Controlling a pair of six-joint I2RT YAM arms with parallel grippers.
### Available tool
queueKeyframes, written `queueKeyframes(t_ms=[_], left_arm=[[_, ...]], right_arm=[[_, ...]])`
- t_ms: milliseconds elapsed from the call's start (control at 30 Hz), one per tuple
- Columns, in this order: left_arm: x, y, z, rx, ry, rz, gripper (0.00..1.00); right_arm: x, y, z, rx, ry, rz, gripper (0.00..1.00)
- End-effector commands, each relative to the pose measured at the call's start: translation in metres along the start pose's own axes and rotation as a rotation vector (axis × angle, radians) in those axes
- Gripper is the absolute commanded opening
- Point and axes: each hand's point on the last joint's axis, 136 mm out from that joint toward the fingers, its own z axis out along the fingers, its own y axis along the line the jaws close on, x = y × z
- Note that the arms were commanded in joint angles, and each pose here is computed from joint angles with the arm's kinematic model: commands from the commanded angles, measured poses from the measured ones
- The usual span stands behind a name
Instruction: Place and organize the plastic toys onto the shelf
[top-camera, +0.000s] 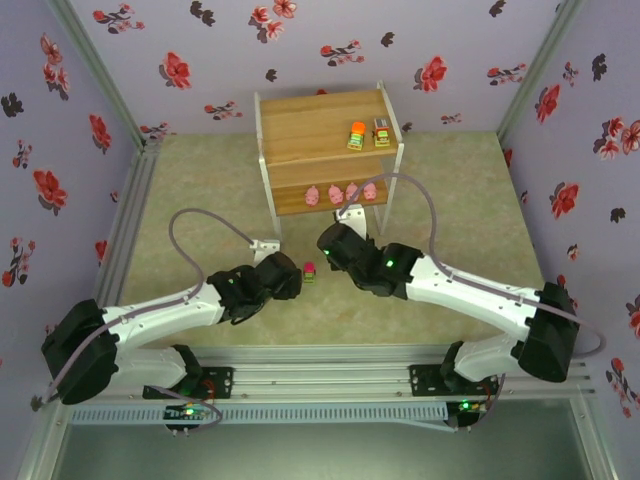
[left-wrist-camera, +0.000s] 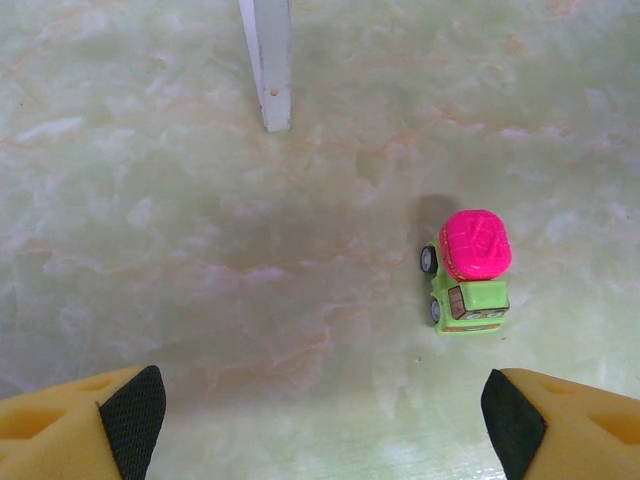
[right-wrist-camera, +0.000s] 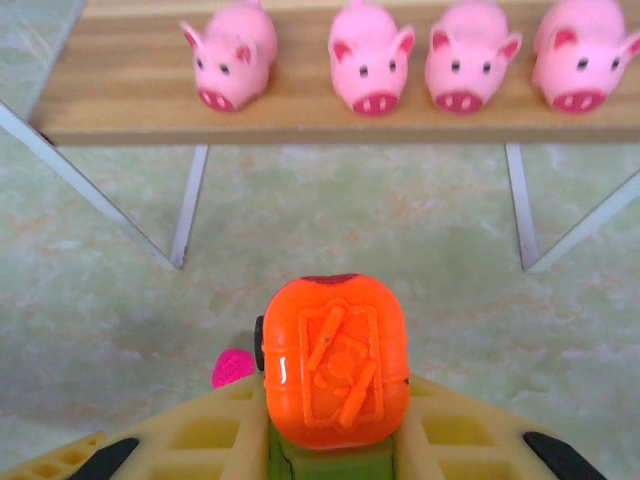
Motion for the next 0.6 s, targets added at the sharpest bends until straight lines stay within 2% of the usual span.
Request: queueKeyframes(t_ms=[0,567], left_arm=[[-0.008,-0.006,0.001,0.018,-0.011,0.004,0.87],[-0.002,0.002,-0.002,0.012,-0.015,-0.017,0.86]], right_arm=[[-0.023,-0.003,-0.018,0.017,-0.058,-0.026,0.19],[-0.092,0.015,-0.053,-0.022,-0.195,-0.068,0.20]])
